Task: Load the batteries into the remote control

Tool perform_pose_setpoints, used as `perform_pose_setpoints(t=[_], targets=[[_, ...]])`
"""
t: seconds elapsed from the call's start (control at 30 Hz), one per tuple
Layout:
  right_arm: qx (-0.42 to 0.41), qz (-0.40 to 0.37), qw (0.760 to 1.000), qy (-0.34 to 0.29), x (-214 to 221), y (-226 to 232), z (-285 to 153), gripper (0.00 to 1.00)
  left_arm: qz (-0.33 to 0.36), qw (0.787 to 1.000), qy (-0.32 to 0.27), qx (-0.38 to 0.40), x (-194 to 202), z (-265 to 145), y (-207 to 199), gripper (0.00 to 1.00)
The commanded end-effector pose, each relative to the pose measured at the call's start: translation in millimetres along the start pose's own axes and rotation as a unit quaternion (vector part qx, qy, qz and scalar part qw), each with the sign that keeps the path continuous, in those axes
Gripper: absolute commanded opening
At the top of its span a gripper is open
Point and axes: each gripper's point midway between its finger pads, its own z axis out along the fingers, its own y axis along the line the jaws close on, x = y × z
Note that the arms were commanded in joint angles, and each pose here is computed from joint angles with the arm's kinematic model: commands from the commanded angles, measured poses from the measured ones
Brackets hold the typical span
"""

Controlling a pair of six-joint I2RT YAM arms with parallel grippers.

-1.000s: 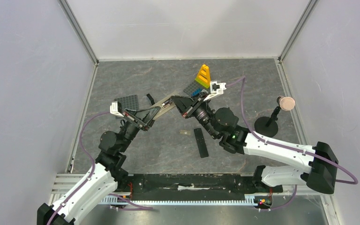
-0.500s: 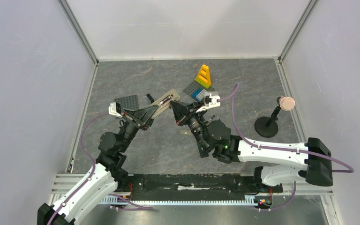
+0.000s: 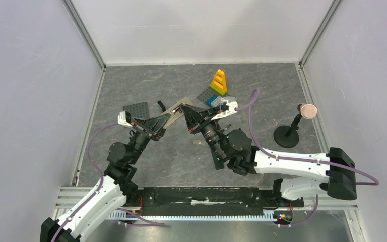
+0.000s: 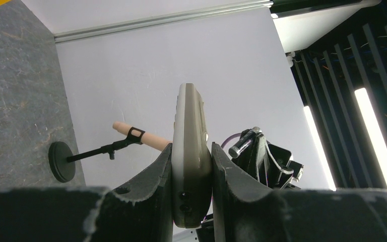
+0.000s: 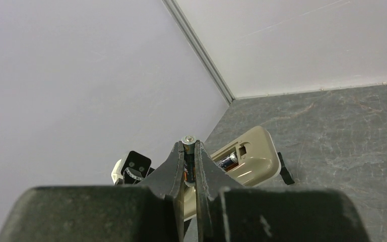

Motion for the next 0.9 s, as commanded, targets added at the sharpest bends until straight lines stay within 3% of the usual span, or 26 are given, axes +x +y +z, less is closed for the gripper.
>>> perform_pose_setpoints(t=[0.0, 0.7, 0.87], targets=[[-0.006, 0.007, 1.000, -0.030, -19, 13, 9, 0.04, -0.015, 0.999, -0.005, 0.035, -2, -1, -20, 0.02], [0.038, -0.047, 0.998, -0.018, 4, -5, 16, 0.05, -0.030, 0.998, -0.008, 0.045, -4, -4, -21, 0.02], [0.044, -0.052, 0.998, -0.009, 10, -9, 15, 0.10, -0.035, 0.998, -0.012, 0.049, -5, -4, -20, 0.02]])
